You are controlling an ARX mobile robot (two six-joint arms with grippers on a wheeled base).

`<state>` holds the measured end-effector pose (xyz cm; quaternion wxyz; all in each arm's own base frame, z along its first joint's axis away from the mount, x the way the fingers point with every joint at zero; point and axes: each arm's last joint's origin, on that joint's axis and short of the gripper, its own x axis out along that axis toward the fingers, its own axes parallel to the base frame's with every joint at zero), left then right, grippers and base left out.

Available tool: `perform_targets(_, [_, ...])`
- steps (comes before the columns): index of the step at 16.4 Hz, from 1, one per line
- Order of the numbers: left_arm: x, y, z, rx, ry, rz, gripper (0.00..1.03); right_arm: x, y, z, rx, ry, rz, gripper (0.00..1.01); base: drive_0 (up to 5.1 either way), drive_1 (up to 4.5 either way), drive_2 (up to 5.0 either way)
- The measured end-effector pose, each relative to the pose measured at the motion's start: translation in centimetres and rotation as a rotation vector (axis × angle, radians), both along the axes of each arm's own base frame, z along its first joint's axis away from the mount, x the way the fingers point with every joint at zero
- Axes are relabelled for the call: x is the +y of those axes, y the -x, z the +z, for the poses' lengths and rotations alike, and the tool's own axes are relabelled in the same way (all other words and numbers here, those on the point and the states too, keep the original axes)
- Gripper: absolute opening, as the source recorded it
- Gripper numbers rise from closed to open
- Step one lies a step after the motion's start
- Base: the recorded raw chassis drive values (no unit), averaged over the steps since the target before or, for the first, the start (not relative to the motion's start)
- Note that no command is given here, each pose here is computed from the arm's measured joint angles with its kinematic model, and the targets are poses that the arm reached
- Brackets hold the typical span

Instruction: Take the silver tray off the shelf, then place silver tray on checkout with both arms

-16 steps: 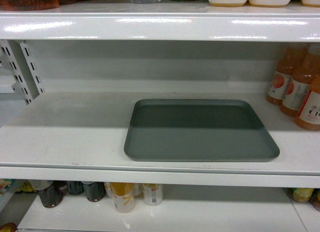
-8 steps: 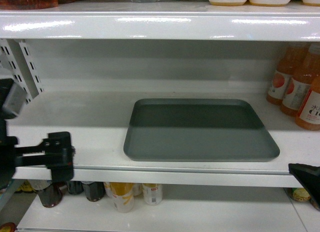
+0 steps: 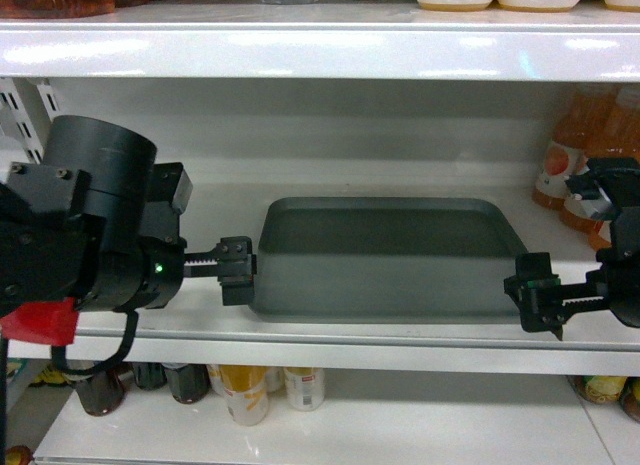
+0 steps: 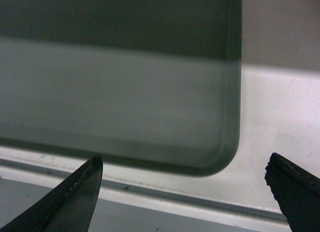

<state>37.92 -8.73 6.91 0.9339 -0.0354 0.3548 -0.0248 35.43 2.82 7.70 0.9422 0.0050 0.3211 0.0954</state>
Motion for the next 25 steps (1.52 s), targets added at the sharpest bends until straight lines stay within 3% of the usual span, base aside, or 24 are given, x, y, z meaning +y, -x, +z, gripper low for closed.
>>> perform_targets(2, [-0.9, -1.4, -0.5, 0.02, 0.03, -0.012, 0.98, 0.1, -1.8, -0.8, 0.019, 0.009, -0.013, 0.98, 0.0, 0.0, 0.0])
perform_targets(8, [-2.7, -4.4, -2.0, 0.084, 0.021, -0.029, 0.98, 0.1, -6.2, -2.0, 0.05, 0.064, -0.078, 0.98, 0.0, 0.0, 0.0])
perform_targets(10, [-3.1, -5.4, -2.1, 0.102, 0.023, -0.023, 0.98, -0.9, -8.7, -2.6, 0.089, 0.082, -0.121, 0.98, 0.0, 0.0, 0.0])
perform_targets(12, [-3.2, -5.8, -2.4, 0.114, 0.024, -0.025, 0.98, -1.3, -9.5, -3.0, 0.113, 0.083, -0.13, 0.98, 0.0, 0.0, 0.0])
perform_targets(17, [-3.4, -6.7, -2.3, 0.171, 0.083, -0.013, 0.98, -1.2, -11.2, -3.4, 0.17, 0.086, -0.133, 0.96, 0.0, 0.0, 0.0])
perform_targets(18, [-3.4, -7.0, -2.5, 0.22, 0.067, 0.0, 0.83, -0.7, -11.5, -3.5, 0.191, 0.091, -0.123, 0.58, 0.0, 0.0, 0.0])
perform_targets(21, [-3.4, -7.0, -2.8, 0.239, -0.005, -0.024, 0.53, -0.7, -11.6, -3.6, 0.184, 0.106, -0.118, 0.27, 0.0, 0.0, 0.0])
perform_targets(23, [-3.8, -6.7, -3.0, 0.224, 0.006, -0.03, 0.35, -0.8, -11.4, -3.8, 0.18, 0.108, -0.121, 0.09, 0.0, 0.0, 0.0])
perform_targets(25, [-3.9, -6.5, -3.1, 0.213, 0.036, -0.039, 0.17, -0.7, -11.2, -4.0, 0.177, 0.09, -0.127, 0.03, 0.0, 0.0, 0.0])
